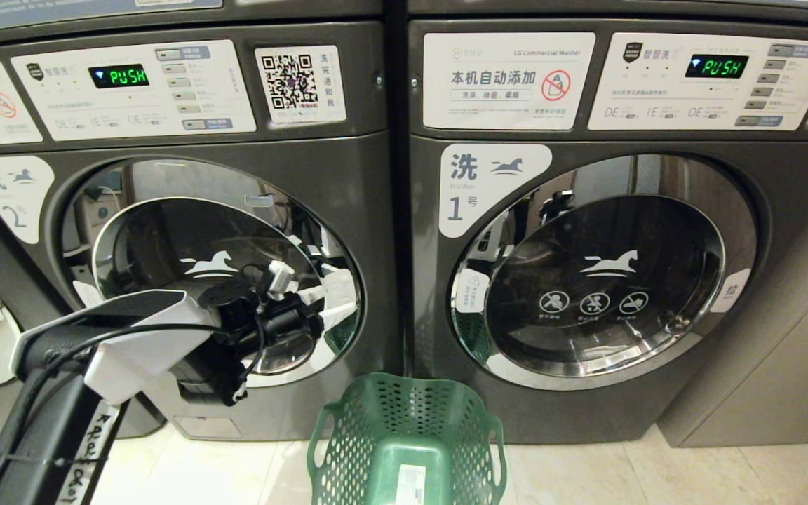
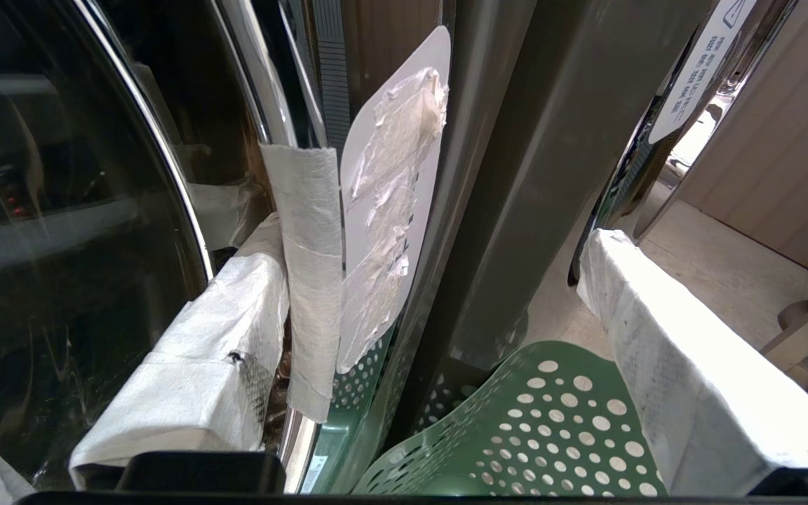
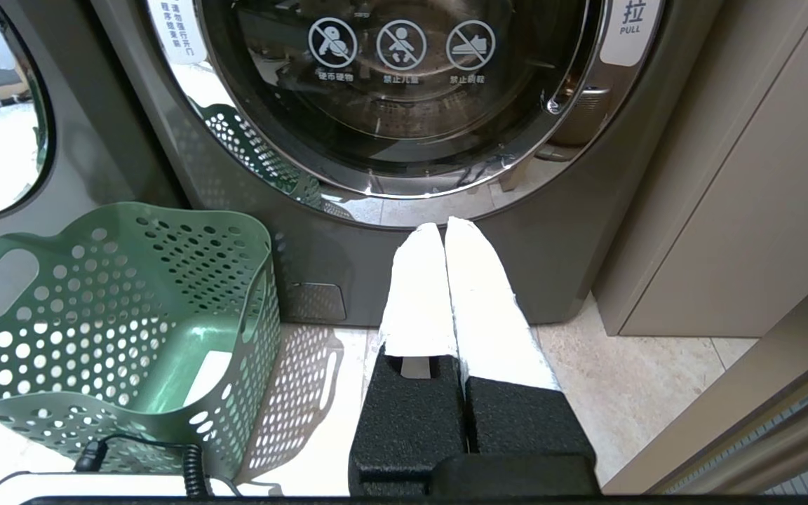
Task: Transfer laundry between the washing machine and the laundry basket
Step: Open the lid of the washing machine
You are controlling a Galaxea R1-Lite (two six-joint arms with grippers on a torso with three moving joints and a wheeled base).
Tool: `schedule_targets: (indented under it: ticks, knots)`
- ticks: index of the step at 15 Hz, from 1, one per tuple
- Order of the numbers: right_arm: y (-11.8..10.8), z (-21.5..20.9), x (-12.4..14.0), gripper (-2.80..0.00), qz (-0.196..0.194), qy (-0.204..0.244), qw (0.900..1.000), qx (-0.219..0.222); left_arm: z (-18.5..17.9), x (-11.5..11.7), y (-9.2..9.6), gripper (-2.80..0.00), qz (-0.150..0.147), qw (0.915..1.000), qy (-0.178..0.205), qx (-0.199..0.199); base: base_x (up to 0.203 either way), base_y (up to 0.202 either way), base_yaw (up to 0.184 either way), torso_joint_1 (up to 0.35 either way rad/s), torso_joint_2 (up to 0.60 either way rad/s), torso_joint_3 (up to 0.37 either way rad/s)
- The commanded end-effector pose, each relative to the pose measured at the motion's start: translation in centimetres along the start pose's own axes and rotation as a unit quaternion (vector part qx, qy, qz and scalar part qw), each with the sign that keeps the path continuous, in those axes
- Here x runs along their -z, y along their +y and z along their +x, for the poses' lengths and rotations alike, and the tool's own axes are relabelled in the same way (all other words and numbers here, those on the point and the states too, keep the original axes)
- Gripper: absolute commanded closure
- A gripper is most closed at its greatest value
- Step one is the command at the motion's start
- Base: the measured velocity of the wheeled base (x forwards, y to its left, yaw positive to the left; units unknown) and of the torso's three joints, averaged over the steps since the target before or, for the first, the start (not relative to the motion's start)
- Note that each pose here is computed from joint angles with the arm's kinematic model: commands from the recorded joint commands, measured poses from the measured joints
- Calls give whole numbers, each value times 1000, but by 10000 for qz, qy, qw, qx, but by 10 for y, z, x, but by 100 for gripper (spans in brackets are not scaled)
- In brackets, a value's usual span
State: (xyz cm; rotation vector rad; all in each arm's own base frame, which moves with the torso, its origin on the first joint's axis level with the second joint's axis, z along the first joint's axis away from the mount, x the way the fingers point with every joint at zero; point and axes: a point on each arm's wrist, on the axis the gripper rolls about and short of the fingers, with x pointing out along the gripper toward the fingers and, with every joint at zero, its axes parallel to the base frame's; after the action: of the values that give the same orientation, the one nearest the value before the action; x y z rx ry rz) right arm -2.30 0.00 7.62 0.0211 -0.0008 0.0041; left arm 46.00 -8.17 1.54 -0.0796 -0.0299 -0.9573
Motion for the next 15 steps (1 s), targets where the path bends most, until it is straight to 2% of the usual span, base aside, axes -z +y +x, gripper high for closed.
schedule_targets:
  ticks: [1,3,5,9,15]
  knots:
    - [0,0,0,0,2,4,10000,-3,1,2,1,-280,18,10000,-21,40,0,0,0,0,0,0]
    - [0,0,0,0,2,4,10000,-3,5,1,5,-280,82,9999,-76,118,0,0,0,0,0,0]
    - [0,0,0,0,2,4,10000,-3,7,0,7,-280,78,9993,-39,368,0,0,0,0,0,0]
    - [0,0,0,0,2,4,10000,-3,7,4,7,-280,48,9991,-5,425,0,0,0,0,0,0]
    - [0,0,0,0,2,4,10000,-3,11,4,0,-280,128,9964,-10,840,0,0,0,0,0,0]
